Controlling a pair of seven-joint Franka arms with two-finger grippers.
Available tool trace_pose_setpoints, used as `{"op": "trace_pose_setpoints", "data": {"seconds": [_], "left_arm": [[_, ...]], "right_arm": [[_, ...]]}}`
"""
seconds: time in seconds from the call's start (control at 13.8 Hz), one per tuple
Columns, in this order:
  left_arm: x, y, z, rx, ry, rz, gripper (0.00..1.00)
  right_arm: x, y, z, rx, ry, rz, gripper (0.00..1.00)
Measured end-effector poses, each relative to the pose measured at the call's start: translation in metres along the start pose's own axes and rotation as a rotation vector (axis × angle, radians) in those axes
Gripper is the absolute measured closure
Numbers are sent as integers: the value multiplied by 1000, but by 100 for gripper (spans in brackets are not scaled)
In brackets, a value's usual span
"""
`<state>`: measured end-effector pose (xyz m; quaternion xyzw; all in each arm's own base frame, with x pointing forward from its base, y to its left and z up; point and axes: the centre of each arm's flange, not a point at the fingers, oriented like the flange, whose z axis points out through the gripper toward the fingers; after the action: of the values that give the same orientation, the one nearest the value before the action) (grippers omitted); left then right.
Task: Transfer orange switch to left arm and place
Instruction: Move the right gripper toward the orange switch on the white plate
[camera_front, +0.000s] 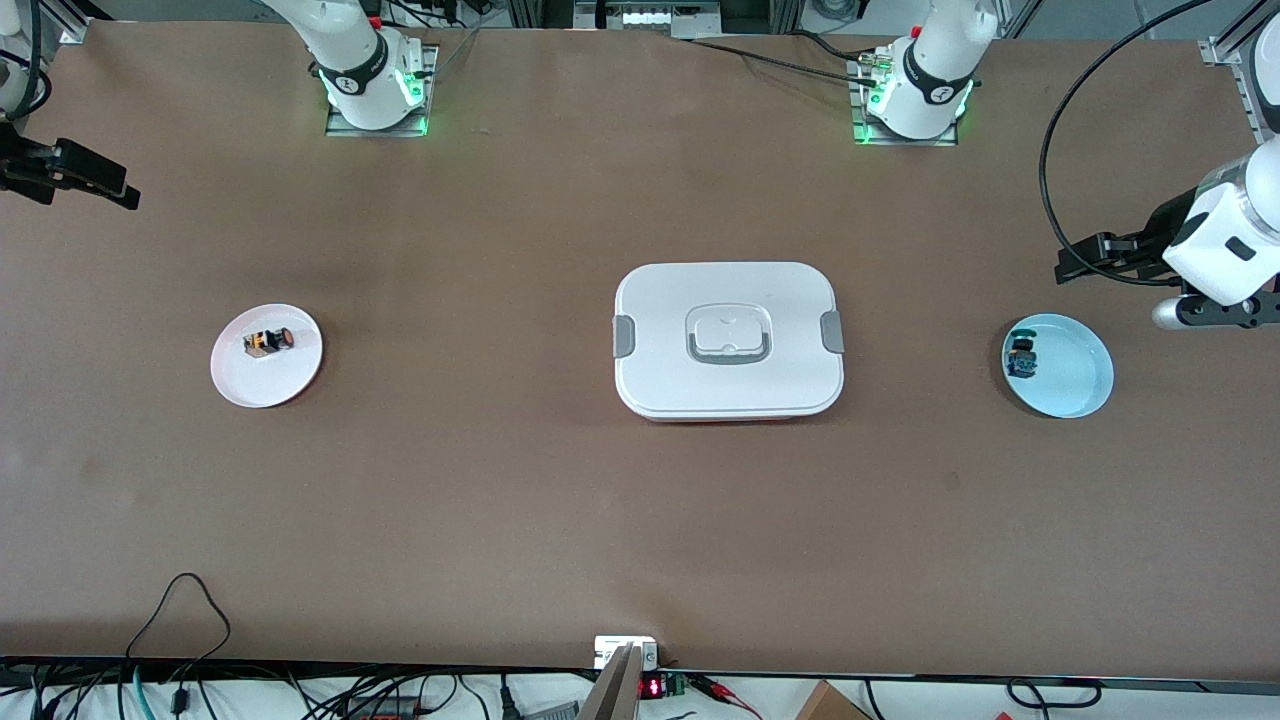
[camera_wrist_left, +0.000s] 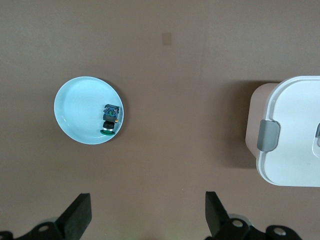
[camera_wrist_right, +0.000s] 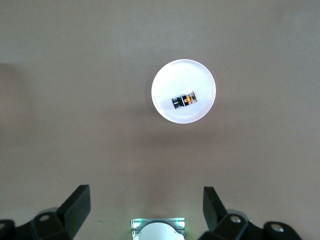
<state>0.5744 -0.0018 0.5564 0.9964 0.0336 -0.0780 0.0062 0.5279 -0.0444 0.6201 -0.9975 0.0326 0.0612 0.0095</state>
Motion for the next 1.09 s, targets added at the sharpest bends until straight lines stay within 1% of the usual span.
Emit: {"op": "trace_pose_setpoints", "data": {"seconds": [0.51,0.65,0.87,1.09], "left_arm": [[0,0,0,0,0,0,0],[0,0,0,0,0,0,0],[0,0,0,0,0,0,0],[0,0,0,0,0,0,0]], "right_arm": [[0,1,-5,-4,11,1,0],[3,0,-1,-5,4,1,0],[13,-1,13,-9,-21,0,0],[28,-9,20,-42,-33,-13,0]]}}
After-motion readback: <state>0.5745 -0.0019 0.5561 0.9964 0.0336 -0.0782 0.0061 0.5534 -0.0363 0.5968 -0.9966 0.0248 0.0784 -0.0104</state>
